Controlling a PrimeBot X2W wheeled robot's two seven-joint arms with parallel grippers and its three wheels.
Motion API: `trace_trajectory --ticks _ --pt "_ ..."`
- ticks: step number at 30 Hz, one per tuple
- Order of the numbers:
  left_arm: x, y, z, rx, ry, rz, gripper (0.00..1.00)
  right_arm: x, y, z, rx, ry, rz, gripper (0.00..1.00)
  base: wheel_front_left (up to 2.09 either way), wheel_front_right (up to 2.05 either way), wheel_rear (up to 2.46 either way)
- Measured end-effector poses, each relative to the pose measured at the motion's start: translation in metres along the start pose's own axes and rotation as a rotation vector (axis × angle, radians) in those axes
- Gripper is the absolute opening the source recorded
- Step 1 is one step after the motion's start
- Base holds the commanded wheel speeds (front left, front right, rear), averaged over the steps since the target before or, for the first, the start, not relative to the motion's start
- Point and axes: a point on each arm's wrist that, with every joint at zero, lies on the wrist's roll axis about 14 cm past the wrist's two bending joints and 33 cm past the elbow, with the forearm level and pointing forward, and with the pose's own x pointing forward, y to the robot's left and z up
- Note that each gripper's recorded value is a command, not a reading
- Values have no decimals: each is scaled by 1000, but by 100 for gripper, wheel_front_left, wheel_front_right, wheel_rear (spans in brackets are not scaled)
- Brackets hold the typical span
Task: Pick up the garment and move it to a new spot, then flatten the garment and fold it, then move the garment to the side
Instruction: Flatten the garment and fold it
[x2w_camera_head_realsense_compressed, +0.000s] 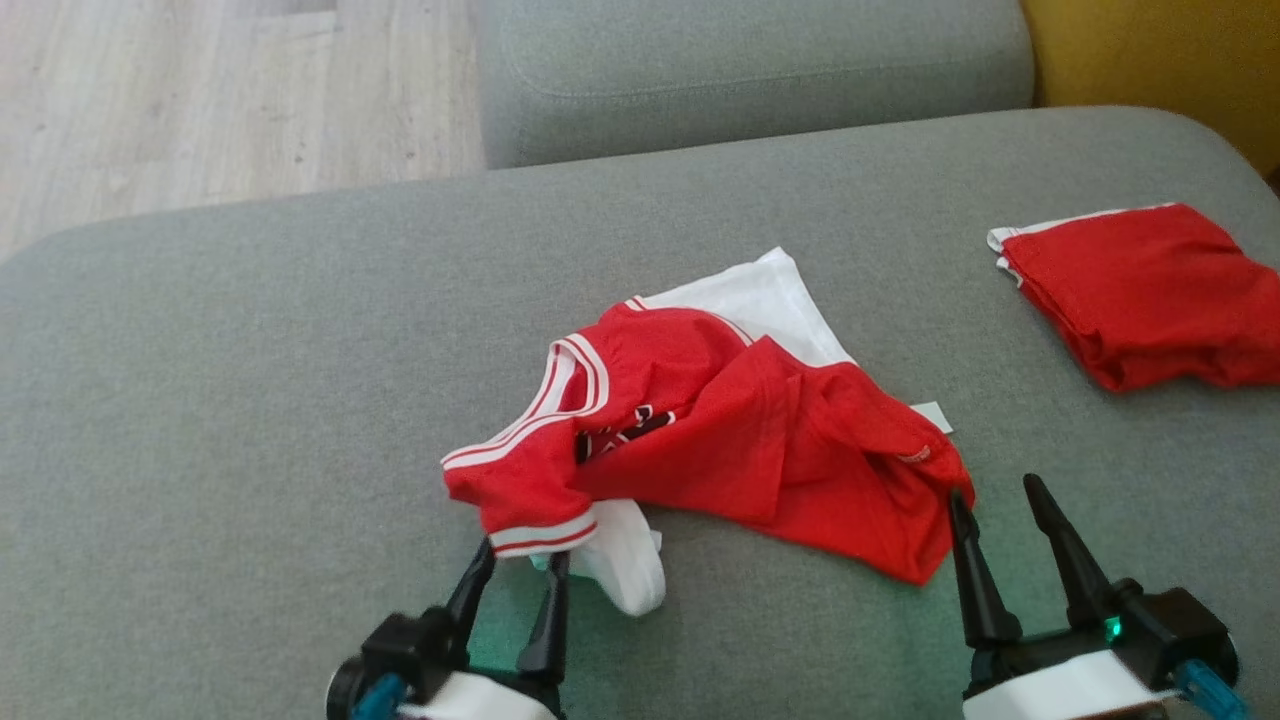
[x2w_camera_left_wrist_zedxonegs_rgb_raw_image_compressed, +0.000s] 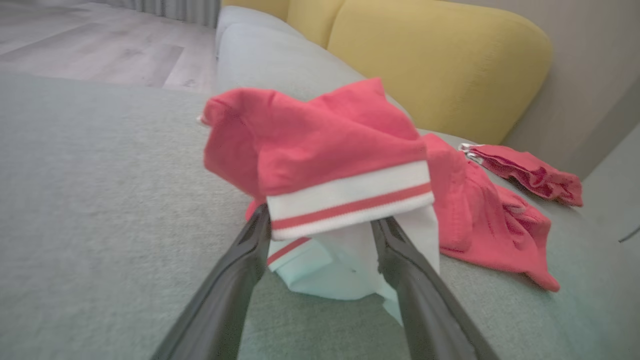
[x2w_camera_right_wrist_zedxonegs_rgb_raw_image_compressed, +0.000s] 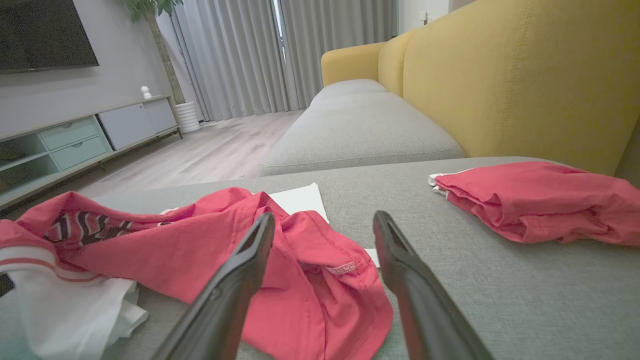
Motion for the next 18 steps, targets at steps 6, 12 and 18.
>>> trace_trajectory --ticks 6,12,18 --pt "15 5 -5 56 40 -42 100 -1 -5 -1 -5 9 -2 100 0 0 0" --pt "34 -31 7 79 21 -195 0 0 -14 6 -19 -11 -19 100 0 0 0" --pt "25 -109 -8 123 94 -461 0 -9 -19 11 -22 -28 -41 100 0 0 0"
